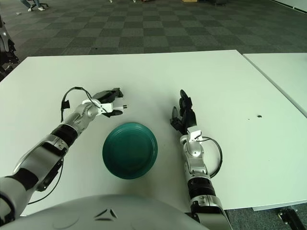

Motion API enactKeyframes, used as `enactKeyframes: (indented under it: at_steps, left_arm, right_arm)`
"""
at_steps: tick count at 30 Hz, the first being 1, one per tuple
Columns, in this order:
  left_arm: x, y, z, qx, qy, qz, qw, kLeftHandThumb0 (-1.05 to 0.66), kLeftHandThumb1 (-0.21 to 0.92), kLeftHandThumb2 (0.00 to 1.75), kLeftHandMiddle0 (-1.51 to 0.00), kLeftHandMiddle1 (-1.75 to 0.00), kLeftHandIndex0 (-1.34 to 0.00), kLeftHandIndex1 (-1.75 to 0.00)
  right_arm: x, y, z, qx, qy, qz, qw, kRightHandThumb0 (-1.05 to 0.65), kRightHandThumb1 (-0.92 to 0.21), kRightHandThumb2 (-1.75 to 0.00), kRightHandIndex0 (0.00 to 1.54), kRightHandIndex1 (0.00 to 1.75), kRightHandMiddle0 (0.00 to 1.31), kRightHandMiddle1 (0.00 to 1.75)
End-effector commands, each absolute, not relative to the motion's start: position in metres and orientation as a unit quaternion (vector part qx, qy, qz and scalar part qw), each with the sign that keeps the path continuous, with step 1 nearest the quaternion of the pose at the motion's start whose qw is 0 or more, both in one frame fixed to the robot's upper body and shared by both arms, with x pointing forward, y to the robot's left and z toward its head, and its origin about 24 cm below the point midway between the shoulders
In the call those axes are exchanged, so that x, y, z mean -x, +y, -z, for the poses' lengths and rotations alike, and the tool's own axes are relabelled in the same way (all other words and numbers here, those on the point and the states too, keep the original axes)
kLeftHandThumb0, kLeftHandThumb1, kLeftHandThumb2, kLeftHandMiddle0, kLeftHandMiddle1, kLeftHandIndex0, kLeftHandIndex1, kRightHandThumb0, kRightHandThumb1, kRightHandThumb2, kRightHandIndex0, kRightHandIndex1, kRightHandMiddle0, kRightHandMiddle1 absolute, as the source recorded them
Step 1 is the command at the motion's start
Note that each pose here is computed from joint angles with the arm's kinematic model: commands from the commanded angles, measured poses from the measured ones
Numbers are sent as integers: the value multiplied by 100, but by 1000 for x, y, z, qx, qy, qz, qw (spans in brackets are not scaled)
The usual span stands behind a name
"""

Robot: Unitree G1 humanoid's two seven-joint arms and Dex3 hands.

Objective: Put the charger into the plate.

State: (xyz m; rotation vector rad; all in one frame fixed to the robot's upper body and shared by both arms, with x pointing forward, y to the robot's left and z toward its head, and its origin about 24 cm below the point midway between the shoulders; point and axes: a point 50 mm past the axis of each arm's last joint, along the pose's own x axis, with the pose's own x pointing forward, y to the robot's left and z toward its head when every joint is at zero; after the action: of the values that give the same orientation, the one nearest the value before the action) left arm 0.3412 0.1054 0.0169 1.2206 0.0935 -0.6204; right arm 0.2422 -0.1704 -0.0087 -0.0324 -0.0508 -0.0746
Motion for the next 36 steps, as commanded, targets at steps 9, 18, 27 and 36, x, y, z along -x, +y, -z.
enactKeyframes:
  at_steps: [9,18,27,36]
  left_arm:
    - [-347,117,-4,-632,153,409,640,-105,92,70,-21,-18,0,-95]
    - [-341,128,11,-671,171,409,595,-105,92,75,-5,-76,0,-100]
    - [-331,141,28,-739,133,350,559,-105,92,74,0,-83,-3,-121]
    - [-330,140,30,-759,87,306,568,-104,92,66,0,-124,-10,-156]
  right_arm:
    - [-135,-154,119,-5,276,43,960,-86,-92,-75,6,0,0,27]
    - [-133,-152,118,1,271,44,962,-82,-92,-79,8,1,0,27]
    - [-131,-152,120,0,279,48,959,-81,-92,-81,10,1,0,28]
    - [-131,-153,121,-11,286,54,957,-82,-92,-82,12,2,0,33]
